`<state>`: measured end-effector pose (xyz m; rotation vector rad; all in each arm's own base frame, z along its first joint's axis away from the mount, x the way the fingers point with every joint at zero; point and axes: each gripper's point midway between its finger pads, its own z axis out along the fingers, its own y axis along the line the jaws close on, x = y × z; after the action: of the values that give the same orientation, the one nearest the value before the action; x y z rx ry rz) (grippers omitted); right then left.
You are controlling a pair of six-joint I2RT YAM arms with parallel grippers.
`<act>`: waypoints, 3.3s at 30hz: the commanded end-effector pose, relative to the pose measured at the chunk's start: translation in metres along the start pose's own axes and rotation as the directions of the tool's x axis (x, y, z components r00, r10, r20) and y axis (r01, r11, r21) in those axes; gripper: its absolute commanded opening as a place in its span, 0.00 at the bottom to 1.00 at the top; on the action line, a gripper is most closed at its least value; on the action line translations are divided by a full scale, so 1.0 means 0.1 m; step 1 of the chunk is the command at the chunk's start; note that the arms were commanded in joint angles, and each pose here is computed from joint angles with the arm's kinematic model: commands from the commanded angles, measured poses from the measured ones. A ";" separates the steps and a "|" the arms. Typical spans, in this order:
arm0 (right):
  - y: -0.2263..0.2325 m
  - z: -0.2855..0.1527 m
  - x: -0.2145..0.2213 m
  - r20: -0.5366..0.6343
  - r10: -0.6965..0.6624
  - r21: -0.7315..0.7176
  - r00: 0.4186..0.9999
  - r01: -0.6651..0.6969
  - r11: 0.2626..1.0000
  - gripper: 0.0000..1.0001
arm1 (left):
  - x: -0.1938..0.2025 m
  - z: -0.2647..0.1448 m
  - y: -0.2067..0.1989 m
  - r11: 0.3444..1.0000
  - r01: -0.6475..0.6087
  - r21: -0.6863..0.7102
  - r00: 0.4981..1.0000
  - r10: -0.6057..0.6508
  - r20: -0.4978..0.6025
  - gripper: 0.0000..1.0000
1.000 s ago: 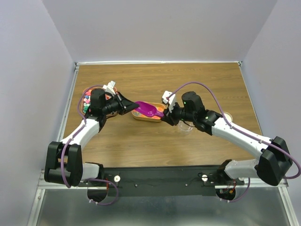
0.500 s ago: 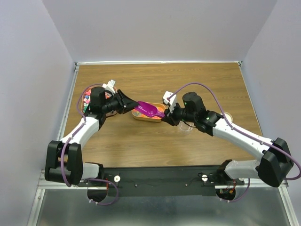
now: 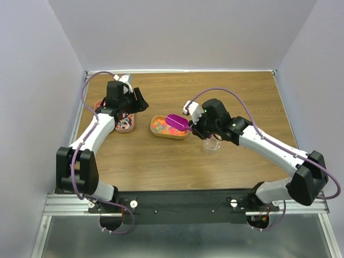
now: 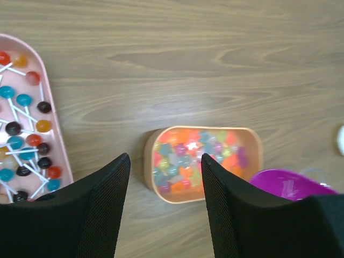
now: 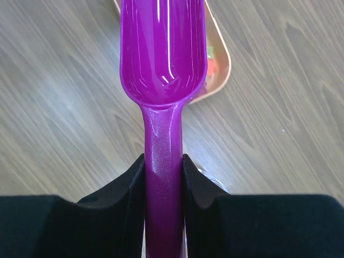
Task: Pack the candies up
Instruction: Scoop the fake candies from the storage box.
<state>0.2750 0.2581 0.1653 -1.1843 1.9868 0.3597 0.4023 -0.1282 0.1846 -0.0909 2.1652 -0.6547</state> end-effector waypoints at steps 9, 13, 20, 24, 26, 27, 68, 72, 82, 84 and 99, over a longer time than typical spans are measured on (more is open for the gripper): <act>-0.50 -0.08 0.35 -0.276 -0.147 -0.047 0.950 0.140 0.989 0.01 | 0.64 0.45 0.30 0.956 -0.245 -0.159 0.950 0.204 -0.235 0.60; -0.54 -0.05 0.40 -0.344 -0.139 -0.126 0.929 0.101 0.987 0.01 | 0.68 0.50 0.30 0.953 -0.258 -0.157 0.942 0.212 -0.261 0.56; -0.45 0.01 0.43 -0.433 -0.147 -0.243 0.890 0.042 0.969 0.01 | 0.75 0.57 0.24 0.949 -0.277 -0.148 0.931 0.227 -0.284 0.50; -0.45 -0.02 0.35 -0.434 -0.169 -0.280 0.885 0.046 0.959 0.01 | 0.79 0.58 0.26 0.945 -0.289 -0.157 0.927 0.234 -0.294 0.50; -0.44 -0.04 0.32 -0.451 -0.171 -0.291 0.876 0.037 0.956 0.01 | 0.79 0.59 0.26 0.943 -0.292 -0.161 0.926 0.237 -0.294 0.50; -0.45 -0.03 0.33 -0.465 -0.169 -0.292 0.869 0.030 0.956 0.01 | 0.80 0.60 0.27 0.943 -0.292 -0.160 0.925 0.236 -0.297 0.50; -0.35 0.47 0.27 -0.634 -0.251 -0.262 0.732 0.102 0.960 0.01 | 0.93 0.68 0.08 0.973 -0.228 -0.045 0.934 0.205 -0.294 0.41; -0.36 0.50 0.27 -0.638 -0.253 -0.261 0.728 0.105 0.960 0.01 | 0.95 0.69 0.12 0.973 -0.224 -0.064 0.933 0.195 -0.302 0.41; -0.38 0.48 0.20 -0.622 -0.257 -0.253 0.740 0.121 0.960 0.01 | 0.84 0.63 0.35 0.944 -0.259 -0.206 0.939 0.196 -0.282 0.41; -0.39 0.46 0.18 -0.617 -0.256 -0.250 0.744 0.123 0.960 0.01 | 0.86 0.61 0.39 0.936 -0.272 -0.225 0.935 0.201 -0.293 0.41; -0.40 0.50 0.17 -0.615 -0.262 -0.253 0.744 0.128 0.959 0.01 | 1.14 0.72 0.32 0.953 -0.258 -0.159 0.912 0.186 -0.365 0.37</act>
<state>0.3337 0.2596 0.1257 -1.7690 2.3853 0.0474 0.3994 -0.1591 0.0650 0.1632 2.4793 -0.3163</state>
